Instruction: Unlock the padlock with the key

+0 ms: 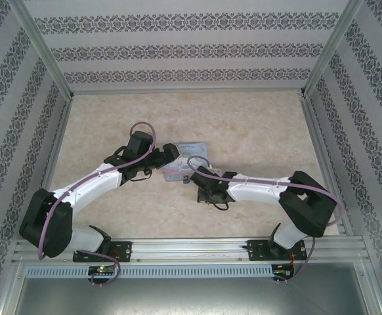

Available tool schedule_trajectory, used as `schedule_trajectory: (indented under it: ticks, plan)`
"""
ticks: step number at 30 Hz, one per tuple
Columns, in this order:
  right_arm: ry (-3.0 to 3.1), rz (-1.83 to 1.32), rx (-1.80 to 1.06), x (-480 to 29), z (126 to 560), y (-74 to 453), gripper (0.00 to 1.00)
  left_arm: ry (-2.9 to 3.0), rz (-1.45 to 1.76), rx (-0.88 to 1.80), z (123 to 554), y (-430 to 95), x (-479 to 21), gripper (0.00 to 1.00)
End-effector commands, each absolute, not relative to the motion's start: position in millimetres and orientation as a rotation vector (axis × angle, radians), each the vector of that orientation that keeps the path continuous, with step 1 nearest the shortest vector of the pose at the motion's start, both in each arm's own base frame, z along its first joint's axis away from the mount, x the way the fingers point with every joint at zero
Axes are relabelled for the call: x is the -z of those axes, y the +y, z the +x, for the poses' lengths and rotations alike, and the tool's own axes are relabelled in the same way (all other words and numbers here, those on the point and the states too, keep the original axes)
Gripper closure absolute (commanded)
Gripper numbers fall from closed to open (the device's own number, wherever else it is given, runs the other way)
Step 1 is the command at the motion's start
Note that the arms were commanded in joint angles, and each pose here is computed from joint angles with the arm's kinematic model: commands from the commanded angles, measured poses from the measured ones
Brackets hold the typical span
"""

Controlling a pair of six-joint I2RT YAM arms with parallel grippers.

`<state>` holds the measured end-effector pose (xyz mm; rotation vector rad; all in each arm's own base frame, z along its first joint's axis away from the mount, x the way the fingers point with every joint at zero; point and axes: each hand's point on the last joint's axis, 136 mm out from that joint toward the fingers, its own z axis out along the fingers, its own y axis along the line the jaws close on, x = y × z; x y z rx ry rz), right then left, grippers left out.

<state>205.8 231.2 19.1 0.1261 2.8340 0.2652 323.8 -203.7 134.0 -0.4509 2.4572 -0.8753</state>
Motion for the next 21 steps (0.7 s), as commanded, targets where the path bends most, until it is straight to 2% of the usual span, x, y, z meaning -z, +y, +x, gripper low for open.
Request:
schedule_trajectory:
  ticks: [1,12,21]
  plan:
    - [2.777,0.104,-0.358,-40,211,228,1.00,2.448,-0.419,0.892,319,-201,-139,0.00]
    - [2.617,0.104,-0.656,-94,228,213,1.00,2.450,-0.363,1.000,314,-215,-150,0.00]
    - [2.479,0.096,-0.915,-142,240,218,1.00,2.382,-0.310,1.318,314,-265,-175,0.01]
